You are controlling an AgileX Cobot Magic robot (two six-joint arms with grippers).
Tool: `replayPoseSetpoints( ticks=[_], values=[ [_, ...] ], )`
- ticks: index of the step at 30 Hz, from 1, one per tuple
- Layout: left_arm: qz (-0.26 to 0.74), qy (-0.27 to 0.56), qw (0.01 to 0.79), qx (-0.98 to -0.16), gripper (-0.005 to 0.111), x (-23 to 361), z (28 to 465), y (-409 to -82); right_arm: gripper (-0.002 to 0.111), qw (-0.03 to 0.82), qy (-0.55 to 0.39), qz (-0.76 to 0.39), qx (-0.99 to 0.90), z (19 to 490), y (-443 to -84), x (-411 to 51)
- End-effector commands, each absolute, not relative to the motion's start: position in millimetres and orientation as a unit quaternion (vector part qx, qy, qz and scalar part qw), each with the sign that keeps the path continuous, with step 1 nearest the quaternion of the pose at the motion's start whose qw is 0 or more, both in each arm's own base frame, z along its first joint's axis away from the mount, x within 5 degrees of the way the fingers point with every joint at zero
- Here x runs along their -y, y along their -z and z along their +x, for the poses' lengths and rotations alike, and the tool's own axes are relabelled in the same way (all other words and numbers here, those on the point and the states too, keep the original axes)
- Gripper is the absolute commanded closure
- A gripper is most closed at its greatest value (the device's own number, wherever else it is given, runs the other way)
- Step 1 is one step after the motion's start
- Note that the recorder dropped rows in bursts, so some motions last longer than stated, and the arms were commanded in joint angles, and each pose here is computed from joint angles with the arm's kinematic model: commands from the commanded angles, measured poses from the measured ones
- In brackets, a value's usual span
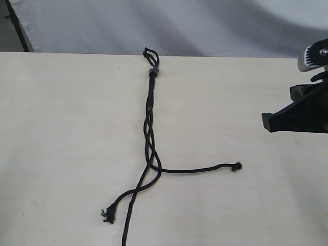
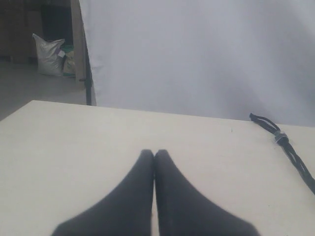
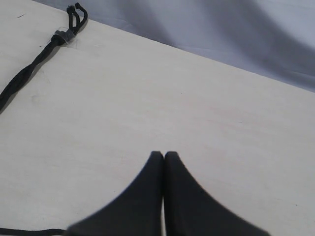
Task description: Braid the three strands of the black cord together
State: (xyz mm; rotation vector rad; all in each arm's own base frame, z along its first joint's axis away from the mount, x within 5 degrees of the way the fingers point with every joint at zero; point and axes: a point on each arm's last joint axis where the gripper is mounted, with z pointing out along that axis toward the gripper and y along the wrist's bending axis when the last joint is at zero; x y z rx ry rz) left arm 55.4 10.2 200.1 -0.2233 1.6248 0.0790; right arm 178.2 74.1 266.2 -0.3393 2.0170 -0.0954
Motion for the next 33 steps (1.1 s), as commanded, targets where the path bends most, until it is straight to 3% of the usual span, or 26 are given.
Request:
replayPoseSetpoints(
  ticks=[1, 10, 15, 22, 33],
  values=[
    [-0.101, -0.036, 0.679, -0.726, 0.106, -10, 55, -198, 0.109, 0.523, 0.044, -0.14, -0.839, 178, -267, -72],
    [-0.1, -0.036, 0.679, -0.726, 0.106, -10, 55, -198, 0.109, 0.525, 0.03, -0.116, -0.843, 174, -268, -68],
    [-0.1, -0.036, 0.679, -0.726, 0.106, -10, 55, -198, 0.109, 0.504, -0.121, -0.05, -0.854, 141, -255, -65],
    [-0.1, -0.036, 0.679, -0.726, 0.106, -10, 55, -198, 0.109, 0.538, -0.271, -0.089, -0.793, 90, -231, -59],
    [-0.1, -0.036, 0.679, -0.726, 0.106, -10, 55, -198, 0.109, 0.614, -0.285, -0.11, -0.727, 58, -202, -39]
  ],
)
